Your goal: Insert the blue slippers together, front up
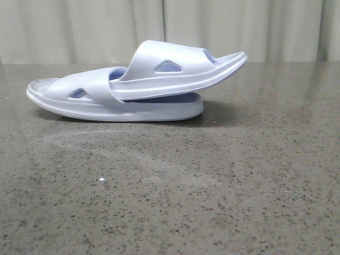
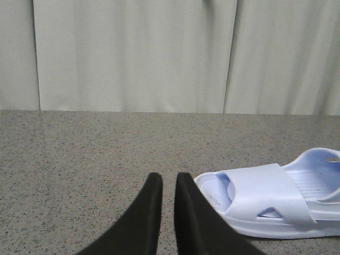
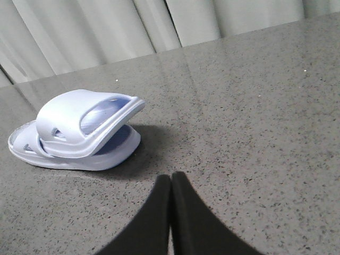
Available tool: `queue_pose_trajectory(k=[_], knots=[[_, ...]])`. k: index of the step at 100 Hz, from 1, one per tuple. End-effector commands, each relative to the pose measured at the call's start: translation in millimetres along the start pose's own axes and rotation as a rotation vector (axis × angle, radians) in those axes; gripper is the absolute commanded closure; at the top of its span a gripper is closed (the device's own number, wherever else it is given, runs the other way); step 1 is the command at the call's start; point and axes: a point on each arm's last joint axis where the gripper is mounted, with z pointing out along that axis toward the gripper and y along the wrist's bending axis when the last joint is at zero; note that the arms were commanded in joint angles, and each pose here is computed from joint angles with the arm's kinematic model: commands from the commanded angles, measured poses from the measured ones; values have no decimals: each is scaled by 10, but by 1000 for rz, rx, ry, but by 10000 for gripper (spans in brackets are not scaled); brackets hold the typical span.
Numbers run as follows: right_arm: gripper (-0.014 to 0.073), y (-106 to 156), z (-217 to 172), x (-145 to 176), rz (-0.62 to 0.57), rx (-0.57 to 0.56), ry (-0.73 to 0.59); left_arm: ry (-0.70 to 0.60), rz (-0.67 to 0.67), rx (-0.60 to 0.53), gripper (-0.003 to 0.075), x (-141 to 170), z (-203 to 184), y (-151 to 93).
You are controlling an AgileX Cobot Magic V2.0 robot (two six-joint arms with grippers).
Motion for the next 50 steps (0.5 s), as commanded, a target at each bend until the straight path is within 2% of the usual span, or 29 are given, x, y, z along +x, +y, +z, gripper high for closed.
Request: queue_pose_trajectory(k=[1, 12, 20, 34, 50], knots=[[673, 27, -5, -94, 11, -11, -32, -27, -17, -10, 705, -77, 2, 6], [673, 27, -5, -94, 11, -11, -32, 1, 23, -28, 705, -6, 3, 26], [673, 27, -5, -94, 11, -11, -32, 1, -22, -90, 705, 49, -33, 80], [673, 27, -5, -94, 11, -11, -32, -107, -126, -189, 705, 174, -135, 175], [673, 27, -5, -94, 11, -11, -32, -185, -82, -181, 705, 400, -203, 182]])
